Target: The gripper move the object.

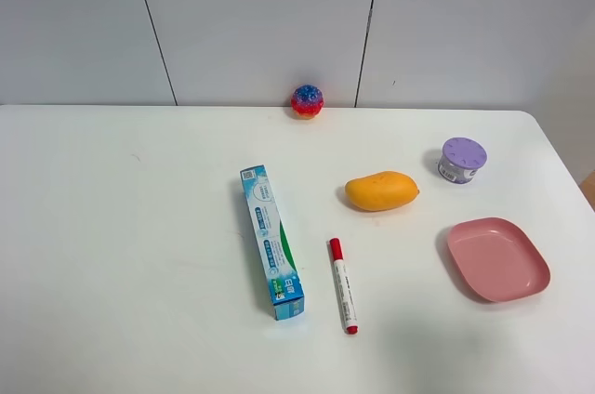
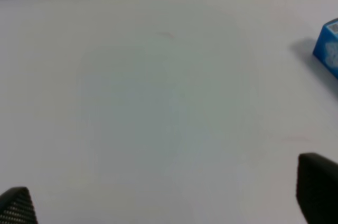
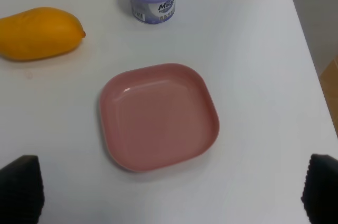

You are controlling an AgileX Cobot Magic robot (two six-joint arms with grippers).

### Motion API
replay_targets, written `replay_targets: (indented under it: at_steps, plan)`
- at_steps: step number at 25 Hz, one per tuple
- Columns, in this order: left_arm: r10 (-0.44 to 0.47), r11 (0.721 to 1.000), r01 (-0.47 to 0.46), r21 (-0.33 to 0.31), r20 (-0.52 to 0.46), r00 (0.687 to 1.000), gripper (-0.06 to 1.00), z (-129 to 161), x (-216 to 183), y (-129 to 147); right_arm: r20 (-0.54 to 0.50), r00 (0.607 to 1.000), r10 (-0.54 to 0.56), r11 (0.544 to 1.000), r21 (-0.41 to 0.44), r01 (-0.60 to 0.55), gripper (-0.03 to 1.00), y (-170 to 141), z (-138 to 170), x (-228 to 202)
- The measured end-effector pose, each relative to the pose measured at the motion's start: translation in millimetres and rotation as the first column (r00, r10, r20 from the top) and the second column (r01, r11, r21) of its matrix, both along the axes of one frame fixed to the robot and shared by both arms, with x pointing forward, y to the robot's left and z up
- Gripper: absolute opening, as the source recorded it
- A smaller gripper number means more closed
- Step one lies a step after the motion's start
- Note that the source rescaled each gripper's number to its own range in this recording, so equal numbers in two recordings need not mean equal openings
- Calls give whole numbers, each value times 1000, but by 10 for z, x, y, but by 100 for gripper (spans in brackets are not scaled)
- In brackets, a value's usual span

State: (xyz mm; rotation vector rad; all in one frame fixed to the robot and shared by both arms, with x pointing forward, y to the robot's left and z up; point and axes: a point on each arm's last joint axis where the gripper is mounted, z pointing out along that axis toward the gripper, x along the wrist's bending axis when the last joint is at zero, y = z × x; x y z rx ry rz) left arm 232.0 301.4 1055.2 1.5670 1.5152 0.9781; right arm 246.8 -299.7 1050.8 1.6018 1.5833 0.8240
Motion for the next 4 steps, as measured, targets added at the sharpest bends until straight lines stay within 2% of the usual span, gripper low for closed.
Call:
replay_targets:
  at_steps: [4]
  plan:
    - [0,1000,0,1,0,1000,100,0,0,0,0,1000,0,1000,0,0,100,0,0,0]
